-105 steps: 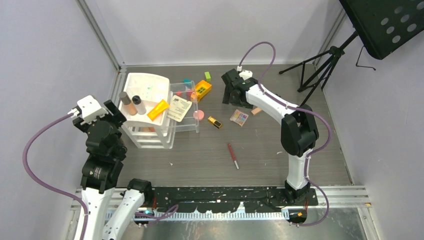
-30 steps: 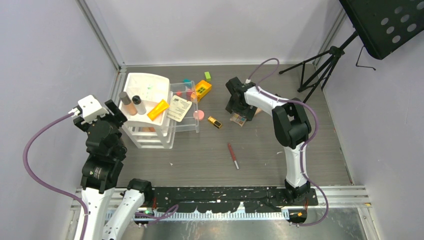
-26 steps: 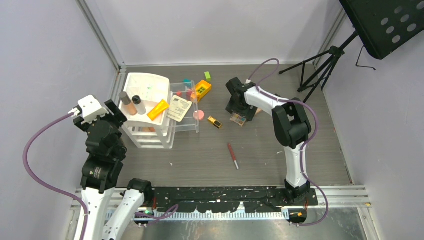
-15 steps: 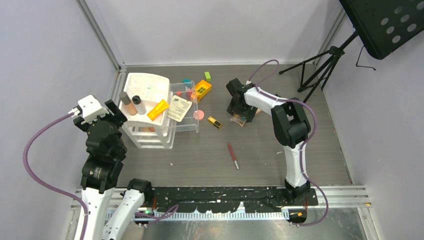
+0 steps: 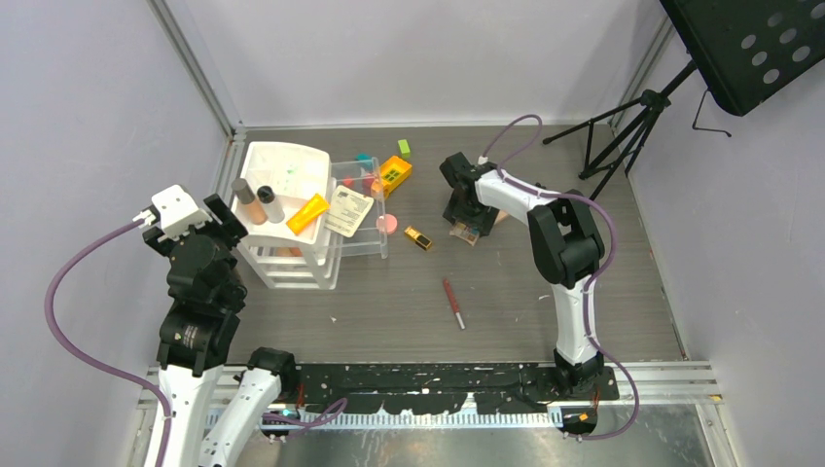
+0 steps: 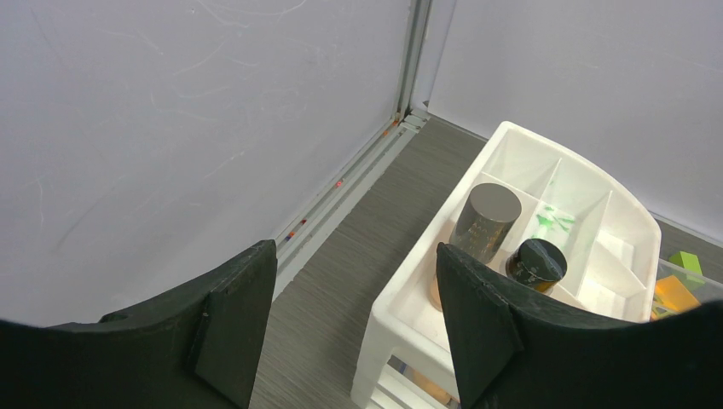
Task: Organize the makeup
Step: Pick up the makeup from the center of the board.
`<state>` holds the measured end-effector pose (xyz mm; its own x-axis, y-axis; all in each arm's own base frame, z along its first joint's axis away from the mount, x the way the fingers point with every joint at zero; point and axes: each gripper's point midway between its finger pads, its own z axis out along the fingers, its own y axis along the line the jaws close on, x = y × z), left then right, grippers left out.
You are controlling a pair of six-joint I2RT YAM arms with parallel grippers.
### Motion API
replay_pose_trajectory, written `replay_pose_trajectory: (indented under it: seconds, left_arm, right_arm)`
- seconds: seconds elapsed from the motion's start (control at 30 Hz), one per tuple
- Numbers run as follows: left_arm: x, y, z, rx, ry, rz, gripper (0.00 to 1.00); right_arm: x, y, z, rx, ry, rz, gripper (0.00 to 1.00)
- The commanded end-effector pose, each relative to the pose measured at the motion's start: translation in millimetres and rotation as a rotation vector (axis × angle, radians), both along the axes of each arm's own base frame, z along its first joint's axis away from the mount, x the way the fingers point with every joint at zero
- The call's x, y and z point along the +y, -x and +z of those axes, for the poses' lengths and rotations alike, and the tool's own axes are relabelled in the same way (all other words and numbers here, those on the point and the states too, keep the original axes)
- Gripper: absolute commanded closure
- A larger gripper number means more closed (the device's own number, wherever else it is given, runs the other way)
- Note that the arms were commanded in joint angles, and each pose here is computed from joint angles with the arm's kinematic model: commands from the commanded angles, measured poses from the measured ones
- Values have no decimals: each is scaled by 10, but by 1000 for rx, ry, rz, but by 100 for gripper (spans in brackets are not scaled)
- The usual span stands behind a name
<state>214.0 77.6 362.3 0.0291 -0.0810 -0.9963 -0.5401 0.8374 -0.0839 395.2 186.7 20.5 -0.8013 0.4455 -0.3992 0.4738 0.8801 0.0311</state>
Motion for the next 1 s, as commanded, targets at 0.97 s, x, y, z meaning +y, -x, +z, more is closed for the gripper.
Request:
replay_pose_trajectory:
  seconds: [0.97]
  left_arm:
    - [-33, -41, 116, -50, 10, -16, 30]
  right_arm:
    - [300, -586, 1749, -363, 86, 229, 36]
